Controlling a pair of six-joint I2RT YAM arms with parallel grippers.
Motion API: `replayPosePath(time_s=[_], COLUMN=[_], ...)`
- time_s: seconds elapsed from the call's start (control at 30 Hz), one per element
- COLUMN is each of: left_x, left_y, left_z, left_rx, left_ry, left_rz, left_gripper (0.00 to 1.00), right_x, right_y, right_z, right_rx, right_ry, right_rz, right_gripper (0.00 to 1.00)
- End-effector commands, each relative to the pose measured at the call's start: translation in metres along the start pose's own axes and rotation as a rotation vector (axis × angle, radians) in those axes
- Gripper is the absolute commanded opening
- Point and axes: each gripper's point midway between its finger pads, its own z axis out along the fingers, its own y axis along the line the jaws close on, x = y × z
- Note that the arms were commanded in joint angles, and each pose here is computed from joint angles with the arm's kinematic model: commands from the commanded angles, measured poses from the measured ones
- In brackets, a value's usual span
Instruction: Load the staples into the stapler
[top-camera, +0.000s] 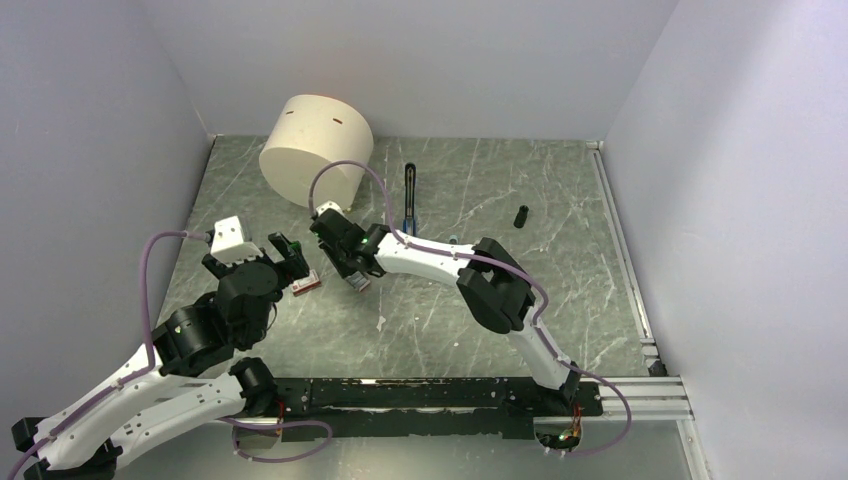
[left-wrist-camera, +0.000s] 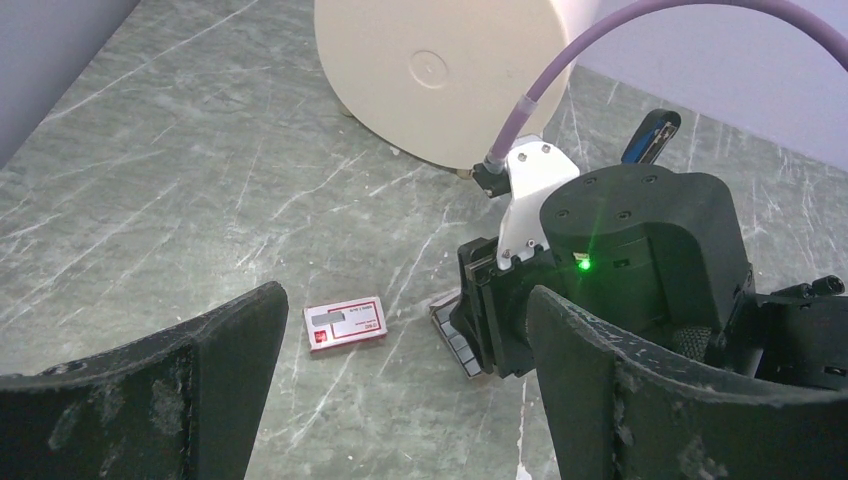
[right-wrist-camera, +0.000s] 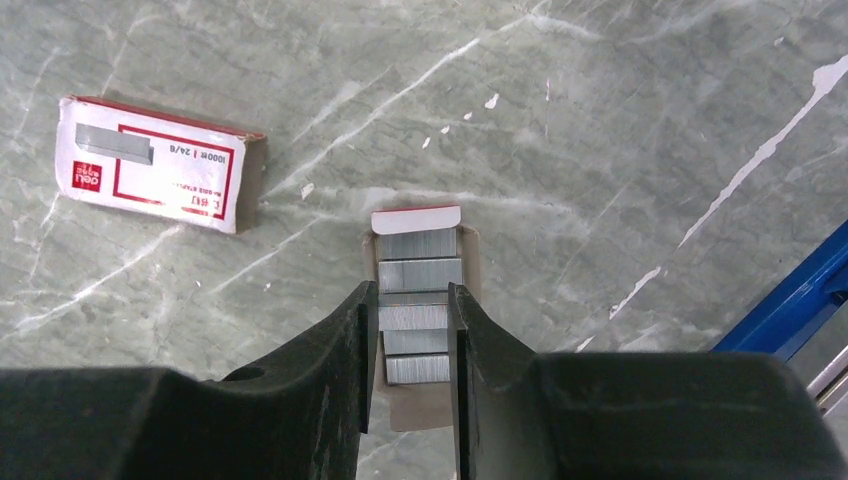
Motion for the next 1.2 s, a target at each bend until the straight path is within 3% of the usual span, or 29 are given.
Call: replayPosePath(time_s=[0.0,0.23,0.6,0.9,1.17], left_x=[-0.017,-0.019,-0.012,-0.005,0.0], left_y=[0.001,-0.003,-0.016,-0.026,-0.03], left_z=[-0.004,-0.006,-0.004,-0.001,0.0], left_rx=[-0.007,0.039,0.082,0.107,0.114], left_ry=[-0.035,-0.037,-0.009,0.019,0.034], left_rz=[-0.041,-0.049,-0.023,0.029,0.051], left_gripper=[0.94,0.95,0.95,0.95,0.95], right_x=[0.006,0.029,0.132,0.16,0.167], right_y=[-0.004,-0.019,-0.039,-0.032,-0.037], right_z=[-0.014,-0.058,-0.095,-0.098,-0.092], right_rx=[-0.009,-0.018,-0.041,-0.114,-0.071], right_ry=[0.018,0.034,0.253,0.322,0.342], right_rz=[0.015,0.011,-0.042,-0.098,-0.108], right_gripper=[0.31,0.31,0.31,0.33,0.34])
